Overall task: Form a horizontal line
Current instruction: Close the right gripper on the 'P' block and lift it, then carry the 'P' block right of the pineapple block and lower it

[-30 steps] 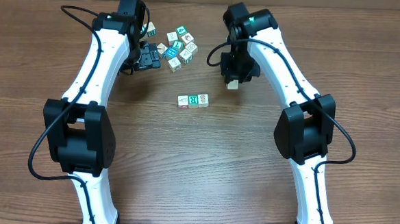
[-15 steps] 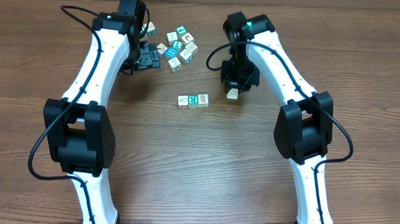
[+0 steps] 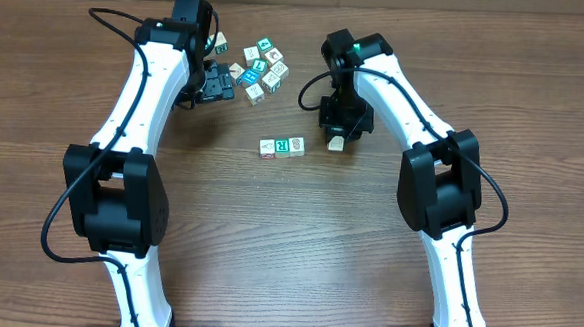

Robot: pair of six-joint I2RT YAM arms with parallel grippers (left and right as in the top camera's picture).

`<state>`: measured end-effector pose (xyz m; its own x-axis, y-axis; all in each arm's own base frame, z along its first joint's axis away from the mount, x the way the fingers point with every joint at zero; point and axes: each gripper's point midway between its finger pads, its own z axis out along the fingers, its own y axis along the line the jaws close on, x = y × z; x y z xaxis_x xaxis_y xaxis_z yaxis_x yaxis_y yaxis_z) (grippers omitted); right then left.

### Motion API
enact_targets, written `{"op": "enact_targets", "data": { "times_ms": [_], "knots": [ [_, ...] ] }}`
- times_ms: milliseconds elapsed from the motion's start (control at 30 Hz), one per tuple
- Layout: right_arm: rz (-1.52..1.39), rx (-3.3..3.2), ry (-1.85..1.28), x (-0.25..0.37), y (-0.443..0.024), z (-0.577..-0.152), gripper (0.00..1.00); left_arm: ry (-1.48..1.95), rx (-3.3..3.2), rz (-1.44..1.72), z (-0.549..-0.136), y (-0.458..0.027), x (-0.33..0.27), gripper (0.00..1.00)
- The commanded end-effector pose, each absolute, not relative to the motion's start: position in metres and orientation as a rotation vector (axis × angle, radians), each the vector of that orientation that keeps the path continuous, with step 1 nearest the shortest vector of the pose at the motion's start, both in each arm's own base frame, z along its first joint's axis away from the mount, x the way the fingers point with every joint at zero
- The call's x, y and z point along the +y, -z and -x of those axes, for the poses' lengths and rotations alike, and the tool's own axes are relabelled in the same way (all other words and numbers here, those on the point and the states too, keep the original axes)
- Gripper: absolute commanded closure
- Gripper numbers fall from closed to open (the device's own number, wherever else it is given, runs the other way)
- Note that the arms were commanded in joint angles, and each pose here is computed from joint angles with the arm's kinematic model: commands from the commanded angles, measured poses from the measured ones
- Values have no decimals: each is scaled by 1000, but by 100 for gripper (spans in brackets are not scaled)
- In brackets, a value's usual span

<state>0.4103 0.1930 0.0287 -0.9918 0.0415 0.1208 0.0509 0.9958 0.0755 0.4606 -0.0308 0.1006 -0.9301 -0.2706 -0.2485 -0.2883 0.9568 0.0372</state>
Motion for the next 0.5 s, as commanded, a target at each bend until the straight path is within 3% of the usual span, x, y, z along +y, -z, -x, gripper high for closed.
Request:
{"op": "enact_targets", "data": {
  "times_ms": [0, 233, 300, 467],
  "knots": [
    [70, -3007, 75, 190, -16, -406, 76, -106, 2831, 420, -464, -114, -28, 0],
    [69, -3026, 88, 192, -12, -411, 65, -106, 2831, 420, -464, -114, -28, 0],
    [71, -3040, 82, 191, -12, -414, 53, -106, 2831, 420, -464, -114, -28, 0],
    [68, -3072, 46, 187, -11, -420, 38, -106, 2830, 420, -464, -114, -28, 0]
  ]
}}
